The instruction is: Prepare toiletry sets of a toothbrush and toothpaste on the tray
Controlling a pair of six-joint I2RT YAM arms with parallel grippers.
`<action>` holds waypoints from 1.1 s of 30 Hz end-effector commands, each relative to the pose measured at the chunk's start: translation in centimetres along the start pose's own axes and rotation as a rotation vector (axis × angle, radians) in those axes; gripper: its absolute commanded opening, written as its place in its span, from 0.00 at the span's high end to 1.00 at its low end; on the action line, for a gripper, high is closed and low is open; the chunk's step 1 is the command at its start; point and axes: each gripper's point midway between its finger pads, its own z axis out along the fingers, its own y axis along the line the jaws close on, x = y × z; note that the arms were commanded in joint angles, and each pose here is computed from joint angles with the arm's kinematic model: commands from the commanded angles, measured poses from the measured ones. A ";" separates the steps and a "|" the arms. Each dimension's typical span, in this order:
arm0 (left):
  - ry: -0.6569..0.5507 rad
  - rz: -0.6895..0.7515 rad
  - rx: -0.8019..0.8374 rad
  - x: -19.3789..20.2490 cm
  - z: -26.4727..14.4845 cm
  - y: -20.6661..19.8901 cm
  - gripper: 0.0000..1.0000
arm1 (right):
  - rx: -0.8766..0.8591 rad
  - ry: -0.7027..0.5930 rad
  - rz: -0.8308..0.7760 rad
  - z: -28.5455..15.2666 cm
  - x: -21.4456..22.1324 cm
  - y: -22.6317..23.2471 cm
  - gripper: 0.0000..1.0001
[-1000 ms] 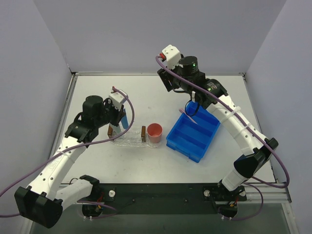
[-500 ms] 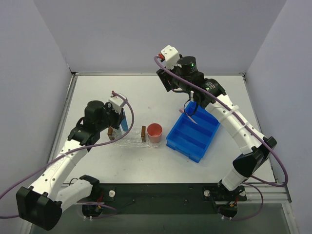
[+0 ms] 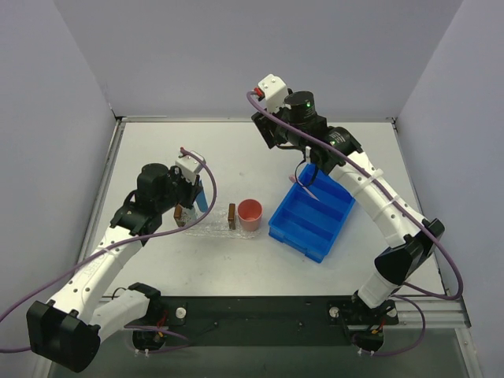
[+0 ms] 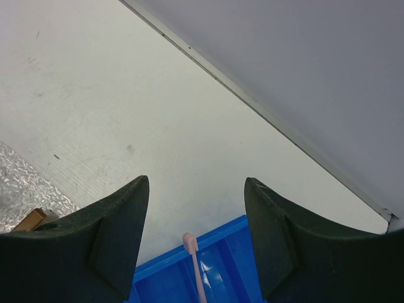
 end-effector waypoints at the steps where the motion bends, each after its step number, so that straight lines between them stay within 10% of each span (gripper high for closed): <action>1: -0.102 0.008 -0.017 -2.6 -0.3 0.2 1.00 | 0.021 -0.033 0.001 0.2 -1.0 -0.4 0.43; 33: -0.082 0.011 -0.004 -1.8 0.2 0.1 1.00 | 0.019 -0.029 -0.008 0.6 -0.8 -0.4 0.44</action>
